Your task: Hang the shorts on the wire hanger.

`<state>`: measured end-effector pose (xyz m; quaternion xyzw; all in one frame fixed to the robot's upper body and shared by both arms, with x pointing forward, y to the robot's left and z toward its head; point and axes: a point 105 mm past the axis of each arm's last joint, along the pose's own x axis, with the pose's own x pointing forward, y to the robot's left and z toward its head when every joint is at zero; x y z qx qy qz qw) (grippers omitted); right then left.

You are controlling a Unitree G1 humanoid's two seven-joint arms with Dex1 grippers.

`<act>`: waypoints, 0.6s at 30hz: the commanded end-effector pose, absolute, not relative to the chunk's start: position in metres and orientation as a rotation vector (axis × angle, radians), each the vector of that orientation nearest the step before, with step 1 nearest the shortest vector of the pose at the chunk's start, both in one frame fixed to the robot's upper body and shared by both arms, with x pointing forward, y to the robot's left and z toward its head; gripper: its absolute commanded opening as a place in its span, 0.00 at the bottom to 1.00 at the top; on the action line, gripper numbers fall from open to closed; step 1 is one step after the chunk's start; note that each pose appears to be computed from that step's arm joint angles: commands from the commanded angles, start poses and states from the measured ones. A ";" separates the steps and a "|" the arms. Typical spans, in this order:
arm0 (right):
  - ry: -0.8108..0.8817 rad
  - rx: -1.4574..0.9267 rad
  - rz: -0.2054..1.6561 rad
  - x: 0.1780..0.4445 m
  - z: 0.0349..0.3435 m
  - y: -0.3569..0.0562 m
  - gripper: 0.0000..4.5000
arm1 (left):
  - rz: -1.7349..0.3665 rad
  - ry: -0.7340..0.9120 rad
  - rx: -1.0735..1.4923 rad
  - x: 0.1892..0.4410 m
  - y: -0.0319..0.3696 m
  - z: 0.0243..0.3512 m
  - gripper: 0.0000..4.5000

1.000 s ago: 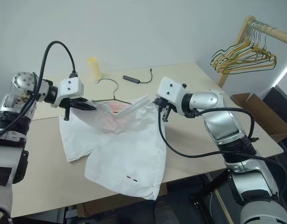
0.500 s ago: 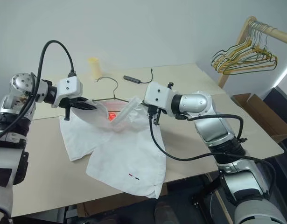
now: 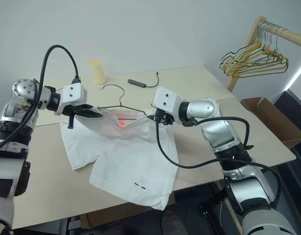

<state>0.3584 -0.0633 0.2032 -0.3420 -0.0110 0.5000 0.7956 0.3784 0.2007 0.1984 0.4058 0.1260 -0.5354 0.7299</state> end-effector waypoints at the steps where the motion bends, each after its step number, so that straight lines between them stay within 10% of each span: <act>1: -0.032 -0.708 1.047 0.363 0.212 -0.071 0.58 | -1.169 0.201 0.889 0.377 0.198 0.215 0.00; 18: 0.151 -0.482 1.175 0.356 0.188 -0.116 0.58 | -1.188 0.250 0.917 0.366 0.207 0.214 0.00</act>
